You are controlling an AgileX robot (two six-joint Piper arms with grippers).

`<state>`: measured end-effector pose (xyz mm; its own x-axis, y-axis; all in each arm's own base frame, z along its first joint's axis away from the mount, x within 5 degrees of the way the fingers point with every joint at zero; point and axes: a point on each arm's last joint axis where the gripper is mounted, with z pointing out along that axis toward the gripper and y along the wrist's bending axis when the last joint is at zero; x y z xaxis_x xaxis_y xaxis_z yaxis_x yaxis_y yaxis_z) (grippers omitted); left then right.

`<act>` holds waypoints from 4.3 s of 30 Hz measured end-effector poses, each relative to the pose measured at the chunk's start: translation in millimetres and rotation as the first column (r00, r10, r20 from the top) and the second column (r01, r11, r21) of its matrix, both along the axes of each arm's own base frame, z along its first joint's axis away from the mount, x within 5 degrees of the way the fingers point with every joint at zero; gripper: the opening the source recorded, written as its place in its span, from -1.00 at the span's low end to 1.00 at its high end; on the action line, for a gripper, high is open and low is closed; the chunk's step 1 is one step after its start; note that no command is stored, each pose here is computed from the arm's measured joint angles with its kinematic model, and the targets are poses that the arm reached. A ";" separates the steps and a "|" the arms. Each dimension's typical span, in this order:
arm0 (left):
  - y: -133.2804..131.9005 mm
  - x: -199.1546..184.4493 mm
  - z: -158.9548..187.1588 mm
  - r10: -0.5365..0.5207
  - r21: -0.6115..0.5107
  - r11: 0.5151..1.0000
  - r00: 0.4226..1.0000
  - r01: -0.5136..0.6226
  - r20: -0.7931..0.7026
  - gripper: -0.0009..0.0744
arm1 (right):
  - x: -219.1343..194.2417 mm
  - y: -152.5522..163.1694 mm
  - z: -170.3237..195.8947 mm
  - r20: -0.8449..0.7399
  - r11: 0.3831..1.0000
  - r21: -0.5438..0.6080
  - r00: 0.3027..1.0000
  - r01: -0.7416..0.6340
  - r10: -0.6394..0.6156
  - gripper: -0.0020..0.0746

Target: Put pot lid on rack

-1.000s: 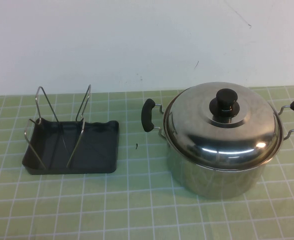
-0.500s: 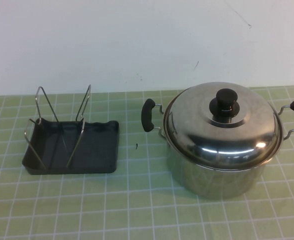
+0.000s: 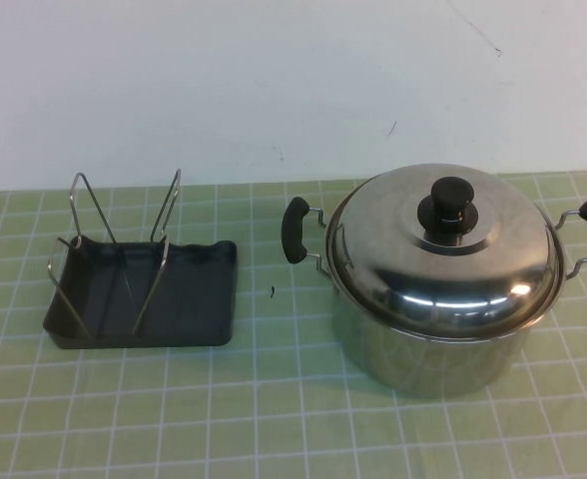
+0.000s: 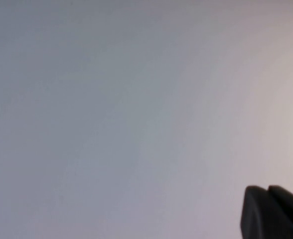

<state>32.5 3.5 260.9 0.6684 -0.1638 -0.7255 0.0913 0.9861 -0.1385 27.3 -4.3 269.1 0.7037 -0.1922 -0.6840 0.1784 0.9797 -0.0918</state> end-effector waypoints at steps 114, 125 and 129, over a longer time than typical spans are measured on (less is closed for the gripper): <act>-36.2 19.3 5.6 -0.894 -0.856 -0.091 0.336 0.510 0.296 0.81 | 176.1 174.9 83.7 -0.439 0.321 -0.130 0.345 -0.938 0.830 -0.03; -47.1 13.5 5.1 -0.948 -0.827 -0.018 0.253 0.562 0.193 0.86 | 140.8 252.6 63.5 -0.558 0.107 -0.045 0.114 -0.993 0.822 -0.03; -50.1 11.2 5.4 -0.960 -0.811 -0.004 0.225 0.585 0.167 0.86 | 139.7 279.0 62.7 -0.561 0.051 -0.041 0.065 -0.998 0.825 -0.03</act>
